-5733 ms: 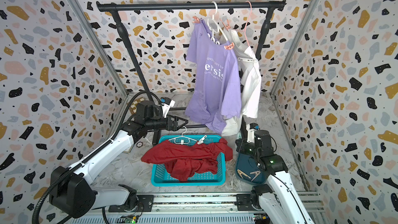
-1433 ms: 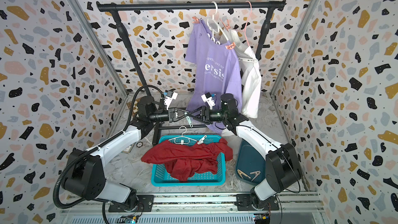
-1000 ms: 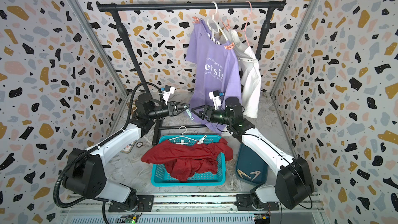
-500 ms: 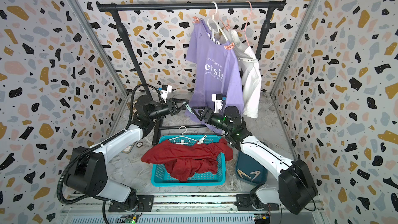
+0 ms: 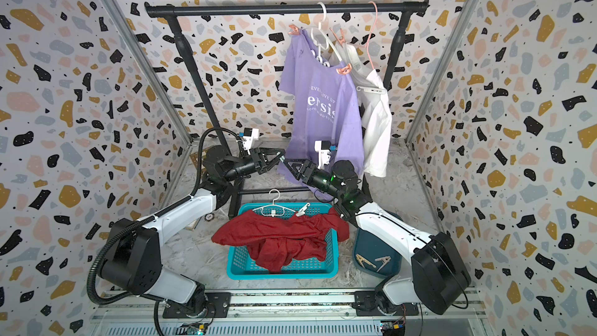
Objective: Use clothespins to secure the t-shirt on both sides of the hanger
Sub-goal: Pick up the clothespin from the storage box, then open the clothespin.
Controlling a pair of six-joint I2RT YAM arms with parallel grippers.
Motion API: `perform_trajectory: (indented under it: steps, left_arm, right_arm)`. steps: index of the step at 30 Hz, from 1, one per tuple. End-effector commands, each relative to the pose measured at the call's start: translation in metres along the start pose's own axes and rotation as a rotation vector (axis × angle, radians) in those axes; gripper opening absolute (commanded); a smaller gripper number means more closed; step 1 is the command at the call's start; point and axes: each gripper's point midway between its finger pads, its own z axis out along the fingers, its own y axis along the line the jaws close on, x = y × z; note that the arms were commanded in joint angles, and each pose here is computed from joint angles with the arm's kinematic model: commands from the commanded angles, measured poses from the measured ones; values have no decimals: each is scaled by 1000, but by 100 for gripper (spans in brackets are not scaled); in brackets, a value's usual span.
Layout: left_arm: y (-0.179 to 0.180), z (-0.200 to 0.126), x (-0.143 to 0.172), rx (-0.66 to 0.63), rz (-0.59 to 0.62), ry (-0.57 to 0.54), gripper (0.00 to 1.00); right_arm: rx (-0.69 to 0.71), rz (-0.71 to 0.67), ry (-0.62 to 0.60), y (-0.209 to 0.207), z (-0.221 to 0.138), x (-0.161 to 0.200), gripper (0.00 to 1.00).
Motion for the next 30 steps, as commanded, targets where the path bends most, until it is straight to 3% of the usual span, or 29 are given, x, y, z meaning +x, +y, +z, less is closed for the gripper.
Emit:
perform_trajectory:
  steps: [1,12,16,21,30]
  left_arm:
    - [-9,1,0,45,27,-14,24]
    - [-9,4,3,61,9,-18,24]
    - [-11,5,2,70,2,-23,24]
    - [-12,4,1,72,-4,-26,24]
    - [-12,5,1,74,-4,-30,24]
  right_arm:
    - [-64,-33,-41,23,0,-12,68]
    - [-81,-22,-32,23,2,-10,57]
    - [-69,-17,-19,17,4,-7,57]
    - [-59,-15,-11,12,5,-4,64]
    - [-71,-19,-20,17,4,-6,52]
